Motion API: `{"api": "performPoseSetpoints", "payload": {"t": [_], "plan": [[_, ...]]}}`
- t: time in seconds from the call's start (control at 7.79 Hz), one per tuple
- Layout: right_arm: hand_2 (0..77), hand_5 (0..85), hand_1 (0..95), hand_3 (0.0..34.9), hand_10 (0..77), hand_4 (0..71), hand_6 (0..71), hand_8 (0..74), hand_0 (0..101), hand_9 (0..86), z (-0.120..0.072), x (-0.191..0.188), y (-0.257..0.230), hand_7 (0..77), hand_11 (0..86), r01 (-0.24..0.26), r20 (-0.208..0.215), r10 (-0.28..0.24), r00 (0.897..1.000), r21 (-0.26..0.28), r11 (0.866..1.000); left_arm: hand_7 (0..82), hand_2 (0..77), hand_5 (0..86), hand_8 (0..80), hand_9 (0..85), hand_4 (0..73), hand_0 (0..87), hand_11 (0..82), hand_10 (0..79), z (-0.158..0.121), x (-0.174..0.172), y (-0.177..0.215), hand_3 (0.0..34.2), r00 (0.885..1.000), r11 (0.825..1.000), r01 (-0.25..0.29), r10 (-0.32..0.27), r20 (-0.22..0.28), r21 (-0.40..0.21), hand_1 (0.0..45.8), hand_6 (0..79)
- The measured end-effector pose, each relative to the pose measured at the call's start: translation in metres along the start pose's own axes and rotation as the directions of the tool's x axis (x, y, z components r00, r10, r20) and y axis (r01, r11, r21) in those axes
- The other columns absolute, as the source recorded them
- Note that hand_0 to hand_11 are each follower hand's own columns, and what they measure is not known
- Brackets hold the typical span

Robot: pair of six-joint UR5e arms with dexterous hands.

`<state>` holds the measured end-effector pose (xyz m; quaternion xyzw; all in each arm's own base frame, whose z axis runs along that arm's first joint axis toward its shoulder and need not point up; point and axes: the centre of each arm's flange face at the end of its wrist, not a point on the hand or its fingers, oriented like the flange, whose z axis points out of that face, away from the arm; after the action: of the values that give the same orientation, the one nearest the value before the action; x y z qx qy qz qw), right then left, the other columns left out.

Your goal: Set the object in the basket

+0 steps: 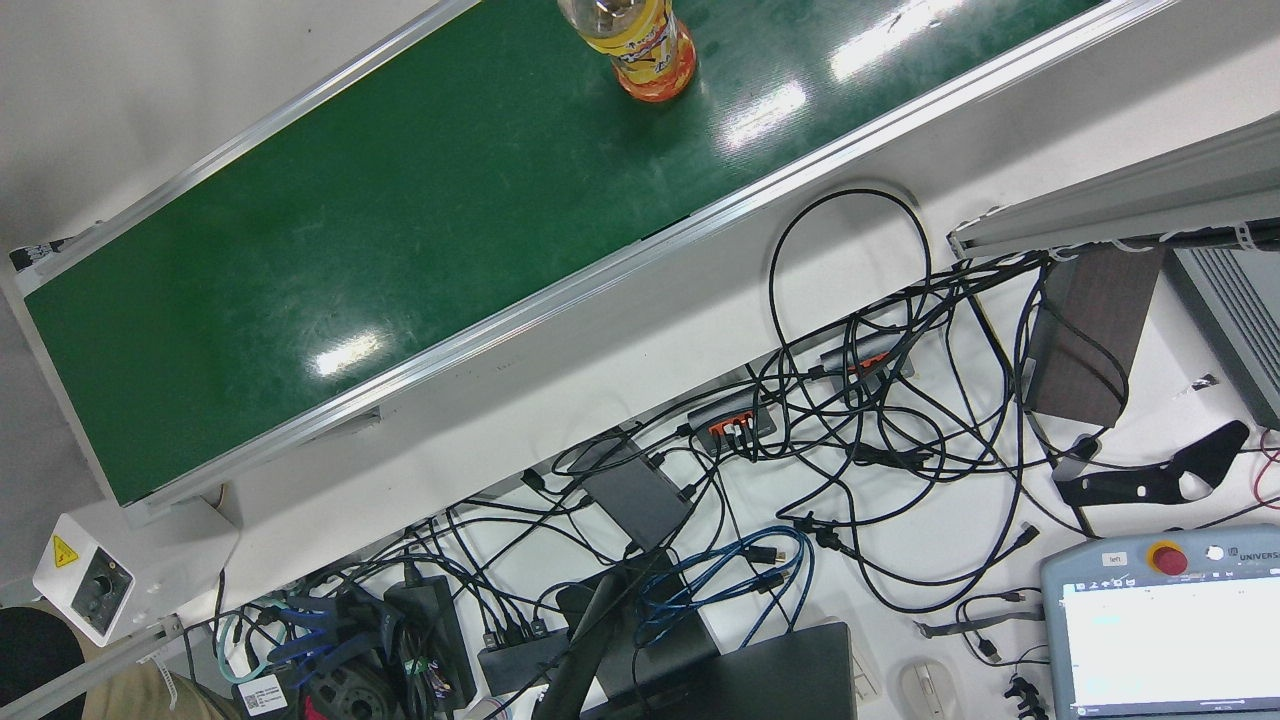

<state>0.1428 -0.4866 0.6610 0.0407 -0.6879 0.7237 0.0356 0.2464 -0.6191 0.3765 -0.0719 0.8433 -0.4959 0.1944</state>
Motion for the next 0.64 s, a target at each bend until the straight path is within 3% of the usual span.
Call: {"api": "performPoseSetpoints", "payload": {"t": [0.64], "plan": [[0.5,0.0,0.0,0.0,0.0,0.0,0.0,0.0,0,0.0,0.0000,0.0000,0.0000,0.5,0.0,0.000,0.000,0.000,1.000,0.000,1.000,0.5,0.5,12.0,6.5,7.1,15.8,52.7,10.4,6.5,0.0000,0.0004,0.0000,0.3,1.000,1.000,-0.001,0.001,0.000,0.000,8.2,0.0]]}}
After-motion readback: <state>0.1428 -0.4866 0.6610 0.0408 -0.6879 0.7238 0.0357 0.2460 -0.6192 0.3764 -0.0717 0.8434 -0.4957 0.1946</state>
